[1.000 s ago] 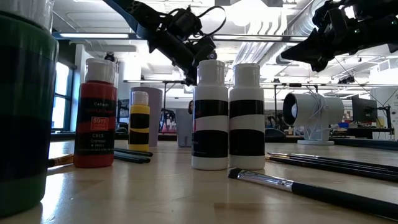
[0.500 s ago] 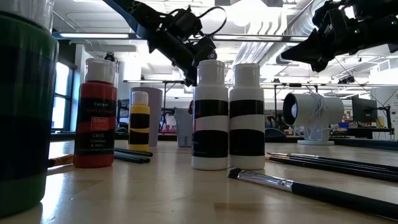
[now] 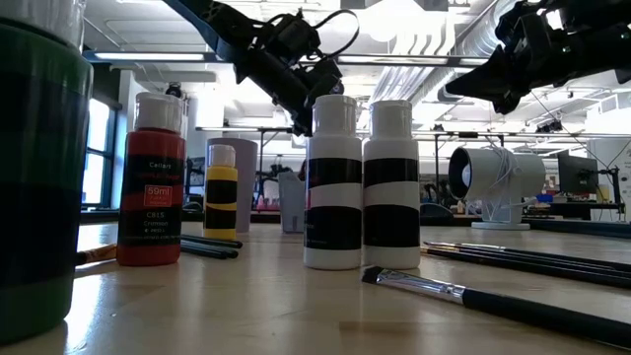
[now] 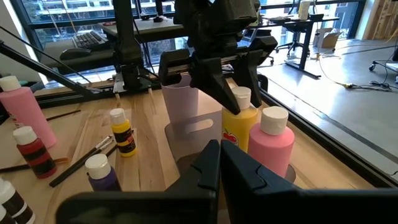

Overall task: Pick & Place Paint Supplies
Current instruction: Put the big yellow paint bottle into the gray bin

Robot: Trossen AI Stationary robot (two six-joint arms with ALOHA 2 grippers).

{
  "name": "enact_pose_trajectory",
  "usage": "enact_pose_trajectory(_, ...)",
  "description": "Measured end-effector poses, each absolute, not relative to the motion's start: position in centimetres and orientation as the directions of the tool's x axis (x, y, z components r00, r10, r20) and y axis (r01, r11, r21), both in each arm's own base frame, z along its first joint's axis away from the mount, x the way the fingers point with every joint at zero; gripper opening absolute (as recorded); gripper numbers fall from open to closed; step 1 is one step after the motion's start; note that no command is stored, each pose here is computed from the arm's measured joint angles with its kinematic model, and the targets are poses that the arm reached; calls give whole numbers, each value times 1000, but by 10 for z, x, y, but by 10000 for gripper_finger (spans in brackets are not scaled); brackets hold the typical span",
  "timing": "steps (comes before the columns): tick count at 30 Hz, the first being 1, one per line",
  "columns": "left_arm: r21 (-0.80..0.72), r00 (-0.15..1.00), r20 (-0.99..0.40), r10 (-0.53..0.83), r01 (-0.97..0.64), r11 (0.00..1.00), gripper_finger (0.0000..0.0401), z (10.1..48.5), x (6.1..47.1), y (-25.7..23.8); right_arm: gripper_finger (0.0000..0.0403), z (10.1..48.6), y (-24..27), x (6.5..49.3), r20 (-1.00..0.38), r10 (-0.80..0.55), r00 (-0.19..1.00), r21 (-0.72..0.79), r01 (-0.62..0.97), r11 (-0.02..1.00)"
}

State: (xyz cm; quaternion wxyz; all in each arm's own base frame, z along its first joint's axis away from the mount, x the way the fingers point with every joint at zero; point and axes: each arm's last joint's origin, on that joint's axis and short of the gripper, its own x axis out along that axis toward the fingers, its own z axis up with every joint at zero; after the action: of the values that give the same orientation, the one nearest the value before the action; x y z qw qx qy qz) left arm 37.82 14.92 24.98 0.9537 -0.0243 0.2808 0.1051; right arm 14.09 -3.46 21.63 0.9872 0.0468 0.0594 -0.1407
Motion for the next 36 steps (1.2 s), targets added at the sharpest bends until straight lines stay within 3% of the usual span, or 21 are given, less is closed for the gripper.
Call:
enact_pose_trajectory(14, 29, 821, -542, 181, -197, 980, 167, 250, 378, 149, 5, 216, -35, 141, -130, -271, 954, 76, 282, 956)
enact_pose_trajectory(25, 30, 820, -542, 182, -198, 980, 265, 249, 378, 149, 5, 216, -35, 141, -131, -271, 954, 76, 282, 956)
enact_pose_trajectory(36, 32, 832, -524, 182, -194, 980, 276, 250, 379, 150, 5, 216, -34, 141, -132, -270, 954, 76, 282, 956)
